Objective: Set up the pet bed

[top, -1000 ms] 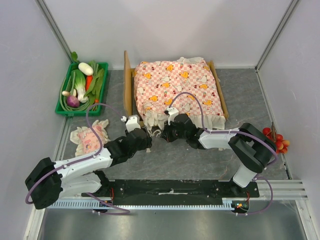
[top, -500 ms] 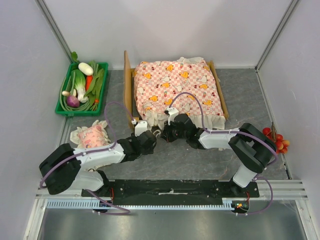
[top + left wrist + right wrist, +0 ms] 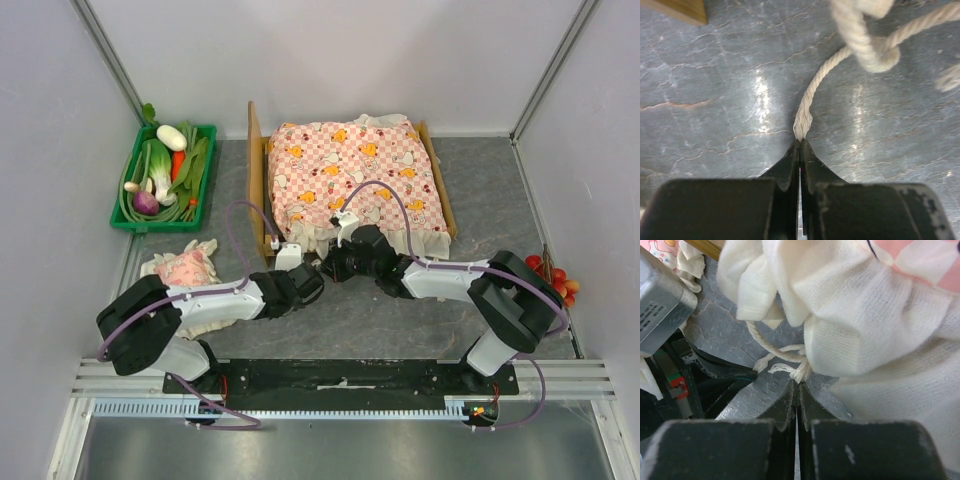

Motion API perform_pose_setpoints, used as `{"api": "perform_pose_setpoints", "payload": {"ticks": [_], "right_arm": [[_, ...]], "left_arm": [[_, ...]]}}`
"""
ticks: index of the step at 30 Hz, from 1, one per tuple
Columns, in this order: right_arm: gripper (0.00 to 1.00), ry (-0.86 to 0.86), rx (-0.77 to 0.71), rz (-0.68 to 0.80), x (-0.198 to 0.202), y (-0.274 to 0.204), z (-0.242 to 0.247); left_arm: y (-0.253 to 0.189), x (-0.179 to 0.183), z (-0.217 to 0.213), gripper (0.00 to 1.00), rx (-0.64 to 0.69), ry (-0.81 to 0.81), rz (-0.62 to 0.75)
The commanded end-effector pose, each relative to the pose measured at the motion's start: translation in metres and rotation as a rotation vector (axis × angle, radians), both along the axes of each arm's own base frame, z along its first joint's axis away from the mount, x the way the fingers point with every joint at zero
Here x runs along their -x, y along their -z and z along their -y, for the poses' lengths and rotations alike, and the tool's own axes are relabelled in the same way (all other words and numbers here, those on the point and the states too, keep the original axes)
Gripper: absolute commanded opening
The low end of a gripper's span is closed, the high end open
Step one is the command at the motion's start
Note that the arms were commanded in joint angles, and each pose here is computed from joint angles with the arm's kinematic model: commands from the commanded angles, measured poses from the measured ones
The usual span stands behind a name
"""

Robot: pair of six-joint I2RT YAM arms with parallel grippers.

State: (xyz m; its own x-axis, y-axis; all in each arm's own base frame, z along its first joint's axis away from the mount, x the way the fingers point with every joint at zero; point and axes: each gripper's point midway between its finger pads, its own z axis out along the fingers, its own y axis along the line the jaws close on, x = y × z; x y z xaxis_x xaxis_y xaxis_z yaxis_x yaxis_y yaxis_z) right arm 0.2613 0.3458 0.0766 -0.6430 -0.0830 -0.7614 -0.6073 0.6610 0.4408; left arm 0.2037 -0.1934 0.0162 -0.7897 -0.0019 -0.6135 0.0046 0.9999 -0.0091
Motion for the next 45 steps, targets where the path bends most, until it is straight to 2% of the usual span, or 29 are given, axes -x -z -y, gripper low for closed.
{"api": "perform_pose_setpoints", "payload": {"ticks": [1, 7, 16, 21, 26, 32, 40, 45], "right_arm": [[0.0, -0.007, -0.041, 0.032, 0.0, -0.023, -0.001], [0.0, 0.033, -0.024, 0.056, -0.001, -0.031, 0.01], [0.0, 0.121, 0.031, 0.088, -0.005, -0.037, 0.034], [0.0, 0.16, 0.071, 0.114, -0.005, -0.041, 0.049], [0.0, 0.111, 0.06, 0.105, 0.001, -0.043, 0.043], [0.0, 0.033, 0.031, 0.068, 0.008, -0.039, 0.028], [0.0, 0.252, 0.117, 0.09, -0.014, -0.032, 0.06], [0.0, 0.373, 0.159, 0.123, -0.025, -0.032, 0.081]], "left_arm": [[-0.027, -0.005, -0.018, 0.02, -0.02, -0.081, 0.076], [-0.067, -0.01, -0.062, 0.02, 0.002, -0.173, 0.186], [-0.07, -0.012, -0.113, 0.02, 0.048, -0.298, 0.193], [-0.09, -0.016, -0.135, 0.02, 0.088, -0.389, 0.233], [-0.102, -0.028, -0.152, 0.02, 0.184, -0.465, 0.274], [-0.093, -0.047, -0.167, 0.02, 0.252, -0.492, 0.222], [-0.102, -0.082, -0.171, 0.02, 0.285, -0.425, 0.217], [-0.097, -0.091, -0.183, 0.02, 0.282, -0.453, 0.211]]}}
